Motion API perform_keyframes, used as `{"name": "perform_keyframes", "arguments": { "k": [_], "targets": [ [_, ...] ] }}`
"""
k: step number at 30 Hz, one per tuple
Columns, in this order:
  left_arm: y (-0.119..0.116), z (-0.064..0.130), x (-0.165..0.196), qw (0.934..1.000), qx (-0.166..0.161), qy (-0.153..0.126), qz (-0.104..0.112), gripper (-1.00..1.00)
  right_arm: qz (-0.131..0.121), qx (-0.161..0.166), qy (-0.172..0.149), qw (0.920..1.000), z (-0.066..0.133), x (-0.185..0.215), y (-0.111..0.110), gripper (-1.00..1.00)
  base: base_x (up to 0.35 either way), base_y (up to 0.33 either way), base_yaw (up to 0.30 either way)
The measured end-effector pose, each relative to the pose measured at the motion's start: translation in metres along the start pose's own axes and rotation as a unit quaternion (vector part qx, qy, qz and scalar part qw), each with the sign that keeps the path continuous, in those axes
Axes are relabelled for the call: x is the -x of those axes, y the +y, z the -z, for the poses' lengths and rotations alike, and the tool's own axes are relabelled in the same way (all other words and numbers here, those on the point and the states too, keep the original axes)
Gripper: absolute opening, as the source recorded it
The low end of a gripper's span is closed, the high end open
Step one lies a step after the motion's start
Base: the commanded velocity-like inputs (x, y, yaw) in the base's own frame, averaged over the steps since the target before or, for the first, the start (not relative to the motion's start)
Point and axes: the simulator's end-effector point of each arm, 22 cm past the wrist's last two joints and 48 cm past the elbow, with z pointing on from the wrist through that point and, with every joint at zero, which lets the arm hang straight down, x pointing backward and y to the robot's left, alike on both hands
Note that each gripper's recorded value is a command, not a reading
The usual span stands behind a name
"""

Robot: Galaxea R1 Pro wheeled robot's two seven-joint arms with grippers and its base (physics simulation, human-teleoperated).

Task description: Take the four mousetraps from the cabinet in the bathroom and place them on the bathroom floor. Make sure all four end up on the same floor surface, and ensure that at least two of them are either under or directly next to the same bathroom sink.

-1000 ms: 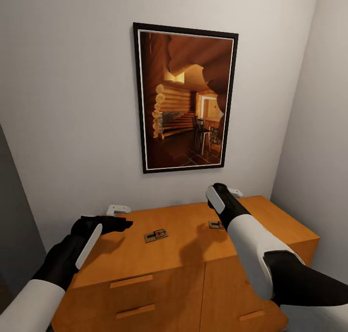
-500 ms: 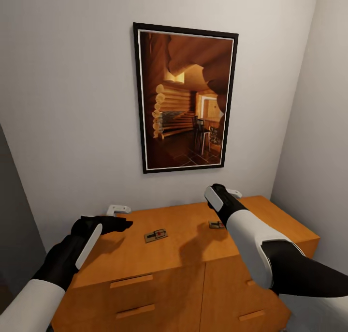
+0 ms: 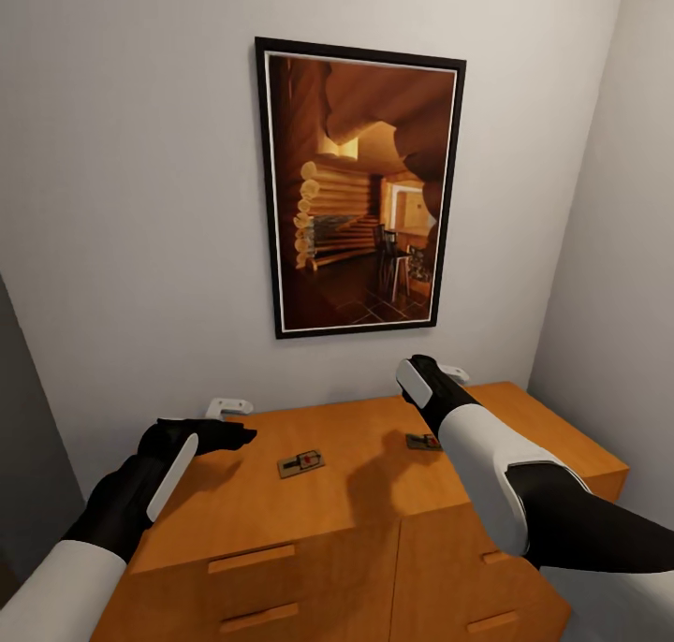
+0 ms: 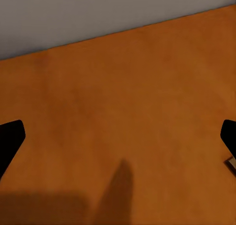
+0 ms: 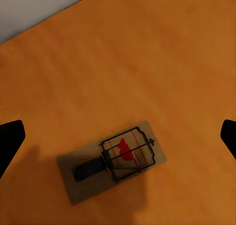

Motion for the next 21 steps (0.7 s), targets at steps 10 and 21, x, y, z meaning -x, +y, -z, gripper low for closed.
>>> {"name": "perform_keyframes", "arguments": {
  "k": [10,21],
  "targets": [
    [0.0,0.0,0.0,1.0,0.0,0.001,0.001,1.0,-0.001,0.0,-0.001,1.0,0.0,0.001,0.0,1.0,0.005,0.0,0.0],
    [0.0,0.0,-0.001,1.0,0.0,0.001,0.001,1.0,-0.05,0.029,0.03,0.9979,-0.001,-0.012,0.012,1.0,0.0,0.0,0.0]
  ]
}}
